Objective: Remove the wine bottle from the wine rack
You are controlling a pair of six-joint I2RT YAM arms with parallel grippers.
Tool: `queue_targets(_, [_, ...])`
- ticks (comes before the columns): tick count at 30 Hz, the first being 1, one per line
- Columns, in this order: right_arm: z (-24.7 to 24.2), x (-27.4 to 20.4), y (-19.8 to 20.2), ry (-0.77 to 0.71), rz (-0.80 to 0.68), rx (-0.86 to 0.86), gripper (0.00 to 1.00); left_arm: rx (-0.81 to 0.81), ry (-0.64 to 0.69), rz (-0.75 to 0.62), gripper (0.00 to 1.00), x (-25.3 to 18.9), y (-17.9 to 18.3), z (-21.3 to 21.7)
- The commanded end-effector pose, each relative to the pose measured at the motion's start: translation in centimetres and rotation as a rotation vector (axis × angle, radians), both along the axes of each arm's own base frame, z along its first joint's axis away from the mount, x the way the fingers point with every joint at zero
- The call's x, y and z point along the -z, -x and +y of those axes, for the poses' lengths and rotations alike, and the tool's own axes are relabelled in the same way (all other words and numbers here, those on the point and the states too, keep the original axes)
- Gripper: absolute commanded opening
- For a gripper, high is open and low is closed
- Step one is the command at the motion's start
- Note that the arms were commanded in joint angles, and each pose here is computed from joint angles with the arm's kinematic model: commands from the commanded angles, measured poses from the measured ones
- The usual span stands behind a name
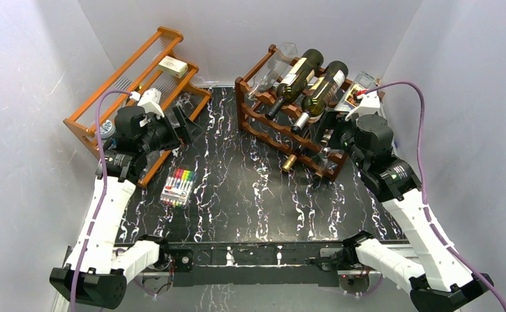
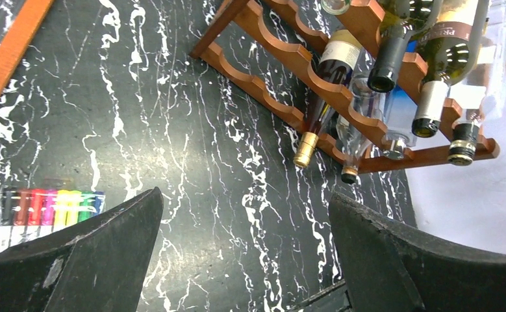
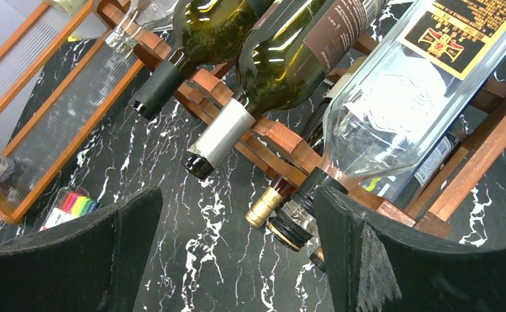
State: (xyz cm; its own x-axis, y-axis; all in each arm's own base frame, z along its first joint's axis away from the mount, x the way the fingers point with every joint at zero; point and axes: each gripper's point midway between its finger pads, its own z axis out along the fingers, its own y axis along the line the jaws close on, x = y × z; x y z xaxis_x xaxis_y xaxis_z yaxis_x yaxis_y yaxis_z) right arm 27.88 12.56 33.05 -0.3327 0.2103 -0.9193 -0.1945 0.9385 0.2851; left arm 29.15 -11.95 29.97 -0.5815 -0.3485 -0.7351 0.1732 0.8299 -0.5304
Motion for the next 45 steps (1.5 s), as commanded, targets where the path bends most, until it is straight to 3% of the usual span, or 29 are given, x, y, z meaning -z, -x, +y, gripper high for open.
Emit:
queue_targets(1, [-0.7,-3.8,-0.1,-0.074,-0.074,0.050,0.98,0.052,0.067,-0.035,0.98,-1.4,1.0,-0.9])
queue_targets(9, [-2.3,-6.9,-0.4,-0.070,-0.119,0.132,0.98,0.079,0.082,-0.033,0.98,-1.2,1.4,-1.3])
queue_targets(14, [-1.8,-8.4,-0.1,-0.058,-0.161,0.084,0.98,0.115,0.102,-0.027,0.98,-1.6,1.4,-2.0])
queue_targets(18, [-4.2,-7.8,-0.9,-0.027,-0.105,0.242,0.98,0.144,0.112,-0.010,0.98,-1.6,1.1,-2.7])
queue_targets(22, [-5.6,-6.2,-2.3,0.107,0.003,0.335,0.98,0.157,0.116,0.012,0.98,-1.0,1.1,-3.4])
queue_targets(31, [-9.5,-6.7,-4.7,0.248,0.036,0.564,0.98,0.149,0.104,0.018,0.98,-0.3,1.8,-3.5])
queue_targets(38, [-12.5,-5.7,-7.9,0.154,0.113,0.588,0.98,0.149,0.089,-0.001,0.98,-0.8,2.0,-3.3])
queue_targets(45, [-11.7,-4.1,-10.6,0.037,0.169,0.504,0.98,0.148,0.080,0.000,0.98,-0.5,2.1,-3.1])
